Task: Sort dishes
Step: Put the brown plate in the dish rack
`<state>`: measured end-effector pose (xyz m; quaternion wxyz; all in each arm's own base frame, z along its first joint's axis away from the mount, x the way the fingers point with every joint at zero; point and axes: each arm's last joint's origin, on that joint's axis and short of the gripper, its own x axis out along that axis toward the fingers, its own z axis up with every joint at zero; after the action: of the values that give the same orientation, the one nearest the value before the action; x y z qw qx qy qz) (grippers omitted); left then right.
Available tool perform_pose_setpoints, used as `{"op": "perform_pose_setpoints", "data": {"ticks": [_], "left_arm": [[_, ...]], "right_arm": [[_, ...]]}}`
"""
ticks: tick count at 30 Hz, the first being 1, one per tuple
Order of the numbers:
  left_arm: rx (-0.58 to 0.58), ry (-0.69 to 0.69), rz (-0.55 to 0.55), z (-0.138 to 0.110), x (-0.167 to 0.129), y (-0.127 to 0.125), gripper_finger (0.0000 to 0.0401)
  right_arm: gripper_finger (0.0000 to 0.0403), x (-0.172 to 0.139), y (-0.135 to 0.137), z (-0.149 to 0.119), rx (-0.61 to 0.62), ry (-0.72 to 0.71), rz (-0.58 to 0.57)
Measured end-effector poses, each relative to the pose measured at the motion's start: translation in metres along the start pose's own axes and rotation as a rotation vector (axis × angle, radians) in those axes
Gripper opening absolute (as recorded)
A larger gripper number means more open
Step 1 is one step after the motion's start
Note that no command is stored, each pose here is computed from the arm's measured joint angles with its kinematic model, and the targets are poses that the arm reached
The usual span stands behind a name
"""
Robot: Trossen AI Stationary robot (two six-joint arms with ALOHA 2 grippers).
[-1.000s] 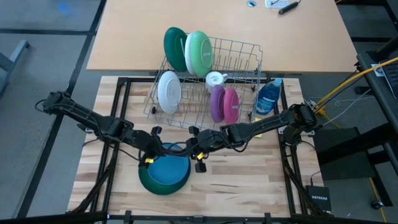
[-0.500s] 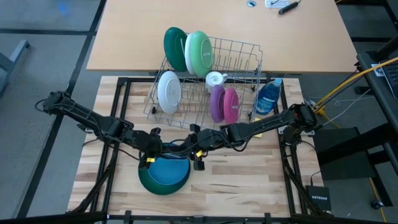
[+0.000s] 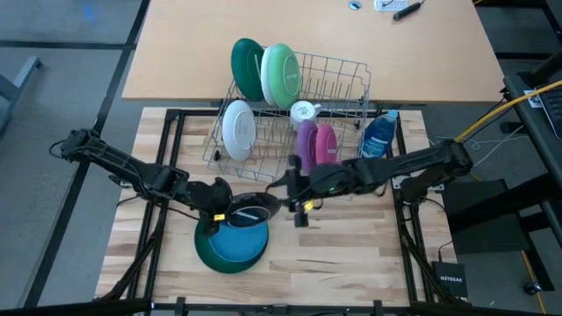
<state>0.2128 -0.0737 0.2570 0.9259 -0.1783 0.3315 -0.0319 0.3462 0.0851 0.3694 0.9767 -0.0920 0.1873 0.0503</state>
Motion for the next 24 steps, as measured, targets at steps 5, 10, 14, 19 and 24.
{"op": "perform_pose_setpoints", "data": {"ticks": [5,10,14,19,24], "left_arm": [[-0.054,-0.122,-0.030,0.017,-0.005,-0.008,0.0039],[-0.138,-0.284,0.037,0.039,-0.022,-0.013,0.0039],[-0.230,-0.425,0.098,0.057,-0.042,-0.012,0.0039],[-0.339,-0.564,0.181,0.070,-0.061,-0.001,0.0039],[-0.434,-0.647,0.274,0.079,-0.069,0.019,0.0039]], "right_arm": [[0.0186,-0.029,-0.005,-0.003,-0.027,0.099,-0.010],[0.0186,-0.051,-0.009,-0.008,-0.041,0.192,-0.007],[0.0186,-0.060,-0.010,-0.014,-0.051,0.260,-0.006],[0.0186,-0.073,-0.013,-0.021,-0.073,0.330,-0.075],[0.0186,-0.087,-0.015,-0.039,-0.061,0.356,-0.099]]}}
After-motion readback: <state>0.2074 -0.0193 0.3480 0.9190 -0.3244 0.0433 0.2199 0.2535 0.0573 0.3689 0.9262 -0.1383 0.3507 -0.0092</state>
